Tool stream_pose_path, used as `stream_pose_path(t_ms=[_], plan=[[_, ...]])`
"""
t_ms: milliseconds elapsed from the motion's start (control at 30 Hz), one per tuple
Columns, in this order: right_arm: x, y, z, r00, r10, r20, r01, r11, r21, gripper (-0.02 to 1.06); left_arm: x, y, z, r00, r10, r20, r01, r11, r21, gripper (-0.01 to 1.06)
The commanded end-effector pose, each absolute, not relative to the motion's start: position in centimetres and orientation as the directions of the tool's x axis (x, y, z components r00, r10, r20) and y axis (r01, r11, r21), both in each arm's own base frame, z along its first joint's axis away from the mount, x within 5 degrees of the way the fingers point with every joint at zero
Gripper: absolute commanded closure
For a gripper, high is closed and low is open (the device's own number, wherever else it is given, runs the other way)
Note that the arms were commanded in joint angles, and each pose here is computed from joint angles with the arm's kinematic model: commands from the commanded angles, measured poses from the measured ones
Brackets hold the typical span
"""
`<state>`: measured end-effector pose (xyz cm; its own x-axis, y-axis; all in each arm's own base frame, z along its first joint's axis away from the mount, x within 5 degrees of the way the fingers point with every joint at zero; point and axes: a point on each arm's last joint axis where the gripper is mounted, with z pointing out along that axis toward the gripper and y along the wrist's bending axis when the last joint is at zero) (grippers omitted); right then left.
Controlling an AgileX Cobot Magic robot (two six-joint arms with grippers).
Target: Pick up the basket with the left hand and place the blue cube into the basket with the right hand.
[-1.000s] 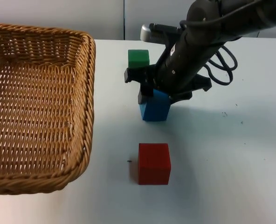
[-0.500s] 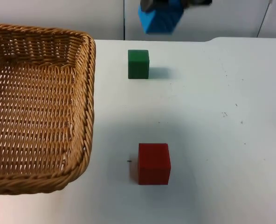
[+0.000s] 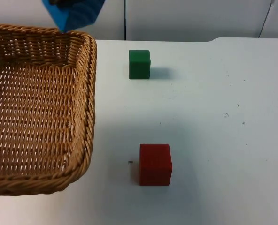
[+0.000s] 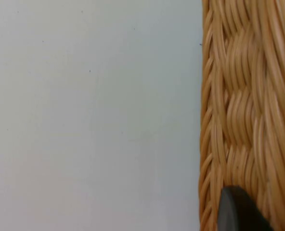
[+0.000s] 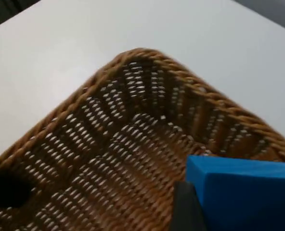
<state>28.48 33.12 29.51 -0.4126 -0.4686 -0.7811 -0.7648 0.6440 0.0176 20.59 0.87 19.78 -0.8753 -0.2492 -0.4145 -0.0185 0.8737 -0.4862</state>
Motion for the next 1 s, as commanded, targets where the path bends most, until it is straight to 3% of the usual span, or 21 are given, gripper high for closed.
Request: stream_pose_path(t_ms=[0, 233, 967], plan=[[27.6, 34.8, 29.0, -0.365, -0.480, -0.798, -0.796, 0.605, 0.001, 1.05, 20.6, 0.7, 19.8, -0.874, -0.275, -0.402, -0.030, 0.854, -0.519, 1.05], [27.0, 37.3, 25.3, -0.372, -0.507, -0.778, -0.816, 0.578, 0.014, 1.05, 20.6, 0.7, 19.8, -0.876, -0.273, -0.398, -0.028, 0.852, -0.522, 1.05], [28.3, 39.0, 18.3, -0.420, -0.536, -0.732, -0.804, 0.594, 0.027, 1.05, 20.6, 0.6, 19.9, -0.877, -0.272, -0.397, -0.026, 0.851, -0.525, 1.05]])
